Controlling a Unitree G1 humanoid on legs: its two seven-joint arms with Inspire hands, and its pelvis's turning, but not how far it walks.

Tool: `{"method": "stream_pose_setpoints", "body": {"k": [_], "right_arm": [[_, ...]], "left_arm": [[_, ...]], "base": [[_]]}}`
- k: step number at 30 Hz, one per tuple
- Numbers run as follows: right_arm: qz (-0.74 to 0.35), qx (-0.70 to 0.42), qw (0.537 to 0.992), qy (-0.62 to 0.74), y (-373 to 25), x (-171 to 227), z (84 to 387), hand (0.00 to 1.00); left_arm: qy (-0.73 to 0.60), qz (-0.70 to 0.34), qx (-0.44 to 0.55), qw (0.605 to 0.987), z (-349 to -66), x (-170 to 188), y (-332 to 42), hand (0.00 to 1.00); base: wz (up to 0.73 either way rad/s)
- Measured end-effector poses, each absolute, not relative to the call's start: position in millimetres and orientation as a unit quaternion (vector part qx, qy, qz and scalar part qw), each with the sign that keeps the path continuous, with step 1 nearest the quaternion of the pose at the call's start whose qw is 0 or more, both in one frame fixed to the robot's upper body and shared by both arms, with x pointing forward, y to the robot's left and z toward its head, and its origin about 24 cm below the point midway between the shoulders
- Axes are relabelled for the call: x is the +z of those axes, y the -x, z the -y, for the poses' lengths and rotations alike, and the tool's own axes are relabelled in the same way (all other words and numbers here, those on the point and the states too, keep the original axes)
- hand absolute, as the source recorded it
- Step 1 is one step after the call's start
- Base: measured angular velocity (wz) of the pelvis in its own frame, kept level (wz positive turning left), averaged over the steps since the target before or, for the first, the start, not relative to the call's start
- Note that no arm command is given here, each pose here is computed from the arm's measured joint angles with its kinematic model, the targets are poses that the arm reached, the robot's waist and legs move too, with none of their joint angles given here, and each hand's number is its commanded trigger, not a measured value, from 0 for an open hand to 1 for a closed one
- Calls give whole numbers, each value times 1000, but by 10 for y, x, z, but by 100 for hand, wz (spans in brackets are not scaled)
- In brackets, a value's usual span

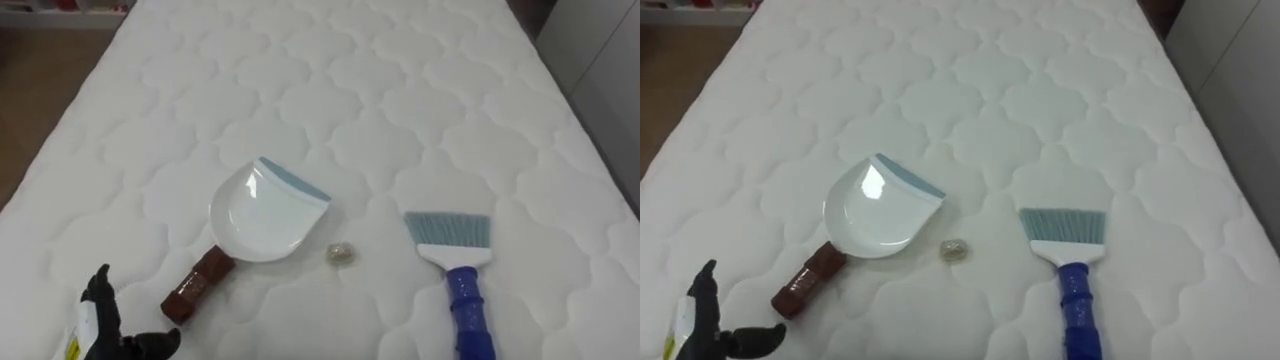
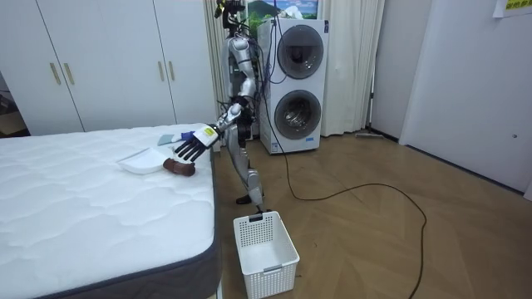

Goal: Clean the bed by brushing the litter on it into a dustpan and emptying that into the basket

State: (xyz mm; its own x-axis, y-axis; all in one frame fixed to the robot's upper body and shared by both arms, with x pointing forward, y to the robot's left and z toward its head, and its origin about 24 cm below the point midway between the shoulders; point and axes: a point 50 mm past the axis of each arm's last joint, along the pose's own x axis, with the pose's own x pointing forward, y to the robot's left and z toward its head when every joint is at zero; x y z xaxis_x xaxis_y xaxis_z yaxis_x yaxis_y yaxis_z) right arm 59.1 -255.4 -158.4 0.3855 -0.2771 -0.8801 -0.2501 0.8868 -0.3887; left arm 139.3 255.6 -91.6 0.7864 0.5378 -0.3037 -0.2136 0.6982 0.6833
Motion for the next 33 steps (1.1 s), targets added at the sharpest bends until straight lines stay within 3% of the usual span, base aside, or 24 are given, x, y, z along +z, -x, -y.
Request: {"method": "stream_pose_setpoints", "body": {"k": [14,33], "right_arm": [[-577,-3,782,236,-541,-1607,2568,0],[-539,-22,811,228,-1003,-1542,2516,0]], "left_arm": [[-327,-208,196,901,-2431,-841,-1689,0],[-315,-239,159,905,-2333,-913,-2034,0]], "base": [[2],[-4]]}}
